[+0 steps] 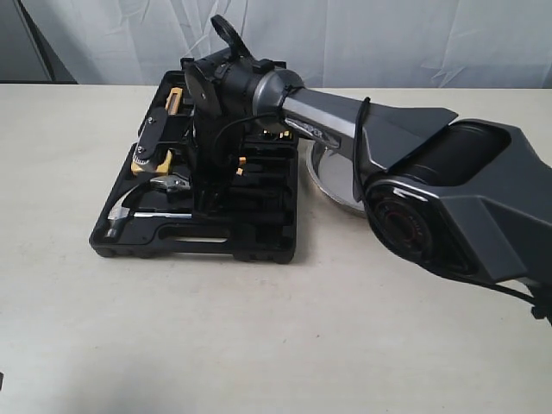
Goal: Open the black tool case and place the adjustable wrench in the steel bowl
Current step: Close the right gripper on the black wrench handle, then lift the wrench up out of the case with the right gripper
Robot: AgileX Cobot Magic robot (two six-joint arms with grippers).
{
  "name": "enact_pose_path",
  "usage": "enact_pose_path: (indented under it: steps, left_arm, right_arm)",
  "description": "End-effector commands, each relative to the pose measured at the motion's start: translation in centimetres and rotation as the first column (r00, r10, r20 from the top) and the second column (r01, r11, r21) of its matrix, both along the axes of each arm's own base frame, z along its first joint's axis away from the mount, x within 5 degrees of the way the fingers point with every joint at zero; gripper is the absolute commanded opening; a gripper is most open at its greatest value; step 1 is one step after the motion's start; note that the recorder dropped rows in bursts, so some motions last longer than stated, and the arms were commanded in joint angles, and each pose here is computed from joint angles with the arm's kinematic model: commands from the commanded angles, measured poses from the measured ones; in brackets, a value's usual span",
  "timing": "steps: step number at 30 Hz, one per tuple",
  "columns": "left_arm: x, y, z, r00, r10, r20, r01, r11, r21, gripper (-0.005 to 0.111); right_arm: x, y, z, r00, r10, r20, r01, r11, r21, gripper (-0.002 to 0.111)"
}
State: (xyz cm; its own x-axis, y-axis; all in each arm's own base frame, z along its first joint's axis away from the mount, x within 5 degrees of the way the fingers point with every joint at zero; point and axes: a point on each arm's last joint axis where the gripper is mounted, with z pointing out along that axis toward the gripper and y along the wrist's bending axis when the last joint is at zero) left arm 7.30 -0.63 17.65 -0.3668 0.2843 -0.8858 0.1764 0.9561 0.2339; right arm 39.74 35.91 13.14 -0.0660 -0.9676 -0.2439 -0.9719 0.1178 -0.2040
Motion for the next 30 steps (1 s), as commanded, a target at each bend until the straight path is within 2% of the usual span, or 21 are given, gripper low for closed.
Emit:
enact_pose_path:
  steps: [1,10,30]
  left_arm:
    - [-0.1,-0.1,0.0,1.0,-0.005,0.01,0.005,1.0,-0.015,0.0]
    - [-0.1,-0.1,0.0,1.0,-0.005,0.01,0.005,1.0,-0.015,0.0]
    - [-0.1,-0.1,0.0,1.0,-0.005,0.01,0.005,1.0,-0.015,0.0]
  right_arm:
    - [0.2,-0.2,1.8,0.999,-0.013,0.033,0.012,1.0,0.021,-0.001]
    - [0.2,-0.3,3.3,0.998,-0.029,0.062,0.026,0.998,0.048,-0.001]
    - [0.3,-0.2,4.0,0.994,-0.078,0.07,0.072,0.994,0.085,-0.001]
